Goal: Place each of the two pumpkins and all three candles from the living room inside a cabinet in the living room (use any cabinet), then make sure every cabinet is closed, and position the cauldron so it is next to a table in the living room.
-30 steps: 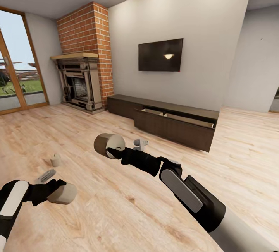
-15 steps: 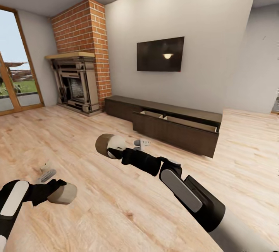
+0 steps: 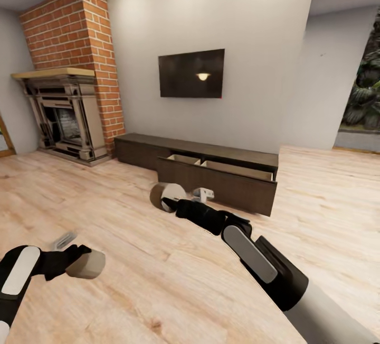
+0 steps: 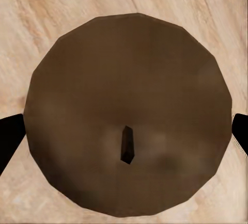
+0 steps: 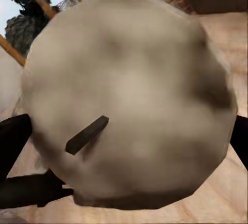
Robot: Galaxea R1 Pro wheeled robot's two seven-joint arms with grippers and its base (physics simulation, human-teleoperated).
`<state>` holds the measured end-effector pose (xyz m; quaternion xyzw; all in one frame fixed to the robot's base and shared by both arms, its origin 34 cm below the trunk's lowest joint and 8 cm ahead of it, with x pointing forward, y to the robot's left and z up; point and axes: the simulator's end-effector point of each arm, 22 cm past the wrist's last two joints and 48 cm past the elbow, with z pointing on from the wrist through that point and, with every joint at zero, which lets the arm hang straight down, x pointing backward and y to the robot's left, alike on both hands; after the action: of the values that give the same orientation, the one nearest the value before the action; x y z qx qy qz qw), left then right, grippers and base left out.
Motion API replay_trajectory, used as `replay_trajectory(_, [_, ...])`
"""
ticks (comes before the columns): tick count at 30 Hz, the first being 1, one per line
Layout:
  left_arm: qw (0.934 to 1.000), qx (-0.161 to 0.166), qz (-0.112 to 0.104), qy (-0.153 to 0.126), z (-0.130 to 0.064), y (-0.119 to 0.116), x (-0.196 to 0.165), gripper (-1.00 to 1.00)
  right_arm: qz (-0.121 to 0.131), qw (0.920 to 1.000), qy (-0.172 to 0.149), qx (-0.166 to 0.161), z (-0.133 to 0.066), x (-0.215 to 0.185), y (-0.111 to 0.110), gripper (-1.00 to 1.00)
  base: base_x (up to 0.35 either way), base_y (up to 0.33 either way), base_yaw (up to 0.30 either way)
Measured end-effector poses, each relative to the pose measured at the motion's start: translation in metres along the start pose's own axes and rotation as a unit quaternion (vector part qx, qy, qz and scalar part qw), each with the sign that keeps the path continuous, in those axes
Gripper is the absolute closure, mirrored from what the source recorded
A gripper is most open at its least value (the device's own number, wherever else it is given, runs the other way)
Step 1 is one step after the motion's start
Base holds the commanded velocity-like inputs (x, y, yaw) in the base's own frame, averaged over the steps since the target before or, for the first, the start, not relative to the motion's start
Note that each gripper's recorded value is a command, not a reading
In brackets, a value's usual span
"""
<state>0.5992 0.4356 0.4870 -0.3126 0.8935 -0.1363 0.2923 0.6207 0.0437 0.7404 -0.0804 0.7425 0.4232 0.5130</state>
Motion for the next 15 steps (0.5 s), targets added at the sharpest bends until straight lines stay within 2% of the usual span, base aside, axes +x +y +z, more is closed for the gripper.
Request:
replay_trajectory(4, [0.9997, 0.010, 0.009, -0.019, -0.009, -0.011, -0.013, 1.00, 0.022, 0.9941, 0.007, 0.106, -0.007, 0.002, -0.043, 1.00, 0.309, 0.000, -0.282])
replay_trajectory(5, [0.9993, 0.014, 0.016, -0.031, -0.016, -0.017, -0.020, 1.00, 0.023, 0.9890, 0.011, 0.146, -0.012, 0.004, -0.058, 1.00, 0.307, 0.000, -0.281])
replay_trajectory(9, [0.9970, 0.032, 0.032, -0.063, -0.034, -0.036, -0.038, 1.00, 0.011, 0.9691, 0.032, 0.245, -0.033, 0.009, -0.088, 1.00, 0.307, 0.000, -0.279])
replay_trajectory(12, [0.9962, 0.033, 0.038, -0.071, -0.039, -0.039, -0.041, 1.00, 0.010, 0.9515, 0.045, 0.304, -0.049, 0.013, -0.106, 1.00, 0.307, 0.000, -0.268])
replay_trajectory(15, [0.9952, 0.035, 0.045, -0.079, -0.044, -0.041, -0.043, 1.00, 0.026, 0.9396, 0.060, 0.336, -0.058, 0.022, -0.116, 1.00, 0.310, 0.000, -0.222])
